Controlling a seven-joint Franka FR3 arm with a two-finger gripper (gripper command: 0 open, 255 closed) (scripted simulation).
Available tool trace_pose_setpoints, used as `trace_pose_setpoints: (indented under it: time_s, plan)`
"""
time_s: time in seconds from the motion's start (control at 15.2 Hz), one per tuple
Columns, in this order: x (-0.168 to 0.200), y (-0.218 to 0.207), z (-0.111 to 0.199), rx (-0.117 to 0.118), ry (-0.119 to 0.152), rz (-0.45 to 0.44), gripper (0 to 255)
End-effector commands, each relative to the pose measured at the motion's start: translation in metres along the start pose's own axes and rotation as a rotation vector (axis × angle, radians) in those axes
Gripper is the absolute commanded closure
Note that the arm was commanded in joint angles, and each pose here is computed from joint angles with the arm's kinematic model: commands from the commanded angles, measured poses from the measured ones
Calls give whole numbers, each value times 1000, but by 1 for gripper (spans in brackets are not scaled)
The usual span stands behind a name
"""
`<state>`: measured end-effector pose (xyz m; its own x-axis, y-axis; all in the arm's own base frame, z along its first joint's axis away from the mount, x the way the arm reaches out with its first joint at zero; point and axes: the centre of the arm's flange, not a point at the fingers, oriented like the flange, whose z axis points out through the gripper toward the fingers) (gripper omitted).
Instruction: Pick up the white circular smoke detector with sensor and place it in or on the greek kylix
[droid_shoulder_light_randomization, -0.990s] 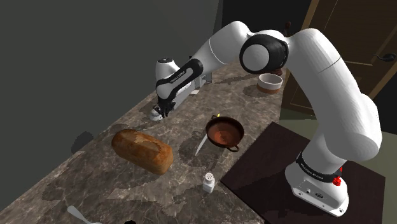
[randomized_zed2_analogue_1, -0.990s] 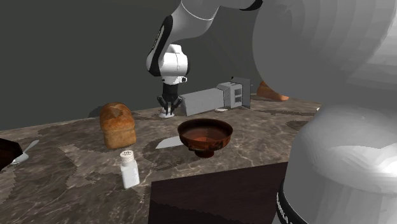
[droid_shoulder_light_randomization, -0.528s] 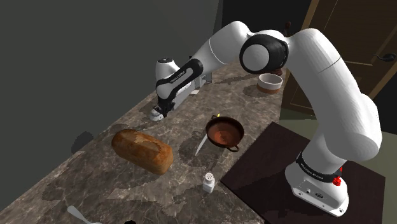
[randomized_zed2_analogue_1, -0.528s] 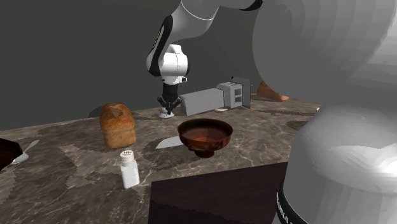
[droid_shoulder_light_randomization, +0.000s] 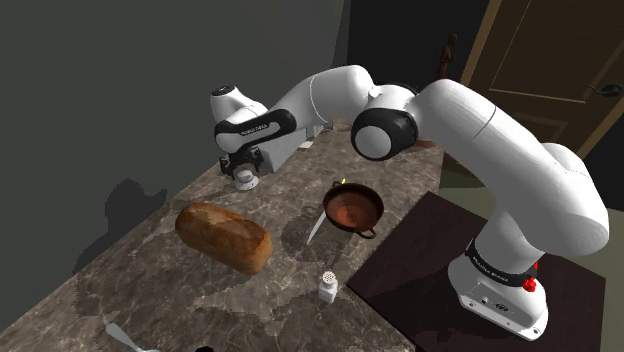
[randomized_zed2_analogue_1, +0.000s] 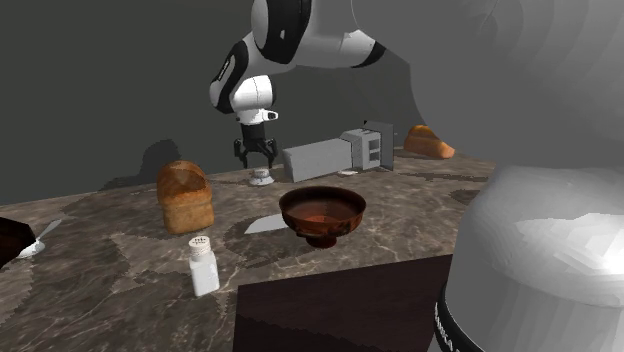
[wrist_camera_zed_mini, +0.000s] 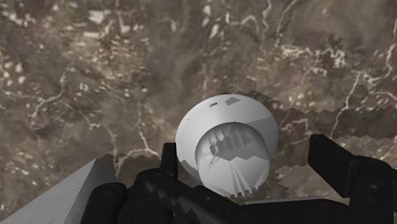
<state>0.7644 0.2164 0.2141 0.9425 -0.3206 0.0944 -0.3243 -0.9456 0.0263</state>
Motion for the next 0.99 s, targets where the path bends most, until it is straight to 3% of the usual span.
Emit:
trace_pose_setpoints:
  time_s: [0.0,0.33,0.79,0.86,0.92]
  plan:
    - [1,-3,8,-10,-1,11,0]
    - [1,-2,32,-10,-1,11,0]
    - [1,-2,32,-10,-1,11,0]
    - [1,-2,32,-10,-1,11,255]
    - [1,-2,32,-10,-1,11,255]
